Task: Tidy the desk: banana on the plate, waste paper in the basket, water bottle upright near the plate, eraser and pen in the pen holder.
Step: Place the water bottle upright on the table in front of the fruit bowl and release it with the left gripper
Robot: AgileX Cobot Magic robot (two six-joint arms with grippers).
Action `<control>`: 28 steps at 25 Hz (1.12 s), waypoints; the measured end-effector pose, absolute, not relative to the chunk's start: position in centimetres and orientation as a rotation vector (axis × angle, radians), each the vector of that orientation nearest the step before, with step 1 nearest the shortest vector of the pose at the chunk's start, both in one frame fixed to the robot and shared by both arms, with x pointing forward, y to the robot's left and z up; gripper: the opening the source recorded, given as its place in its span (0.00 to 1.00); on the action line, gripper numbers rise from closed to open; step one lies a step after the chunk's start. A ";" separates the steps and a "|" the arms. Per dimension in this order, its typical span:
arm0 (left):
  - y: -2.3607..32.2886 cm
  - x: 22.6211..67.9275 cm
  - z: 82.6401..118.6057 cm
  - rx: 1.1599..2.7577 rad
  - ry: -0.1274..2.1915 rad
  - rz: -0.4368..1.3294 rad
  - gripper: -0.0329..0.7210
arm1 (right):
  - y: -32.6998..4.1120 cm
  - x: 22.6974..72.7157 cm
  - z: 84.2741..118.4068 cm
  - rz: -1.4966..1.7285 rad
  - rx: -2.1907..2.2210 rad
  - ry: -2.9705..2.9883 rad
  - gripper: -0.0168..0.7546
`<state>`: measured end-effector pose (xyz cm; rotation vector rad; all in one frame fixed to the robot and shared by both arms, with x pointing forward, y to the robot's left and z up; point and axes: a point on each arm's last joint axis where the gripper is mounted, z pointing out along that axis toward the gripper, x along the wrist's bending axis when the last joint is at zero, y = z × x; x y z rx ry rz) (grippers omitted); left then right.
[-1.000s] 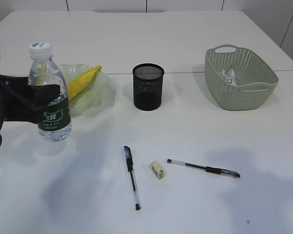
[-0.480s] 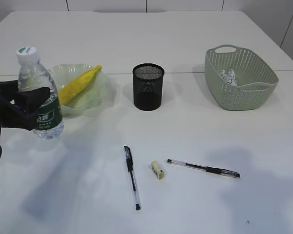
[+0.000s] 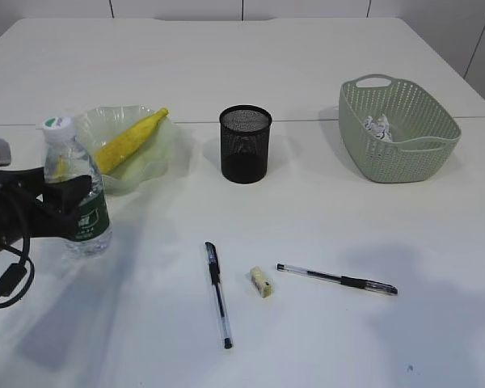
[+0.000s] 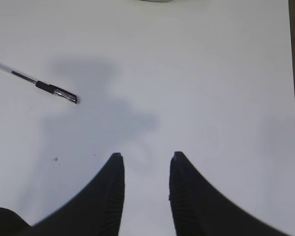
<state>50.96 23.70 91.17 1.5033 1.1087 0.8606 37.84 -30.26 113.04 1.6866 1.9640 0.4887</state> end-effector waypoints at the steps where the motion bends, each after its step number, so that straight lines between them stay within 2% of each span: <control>1: 23.7 51.0 90.8 1.520 1.110 0.861 0.51 | -30.3 37.8 113.0 0.489 1.687 1.964 0.33; 13: 23.8 50.6 89.4 1.538 1.081 0.901 0.51 | -30.3 37.9 113.1 0.490 1.683 1.960 0.33; 28: 23.8 50.6 89.3 1.539 1.072 0.906 0.51 | -30.3 37.9 113.1 0.490 1.682 1.960 0.33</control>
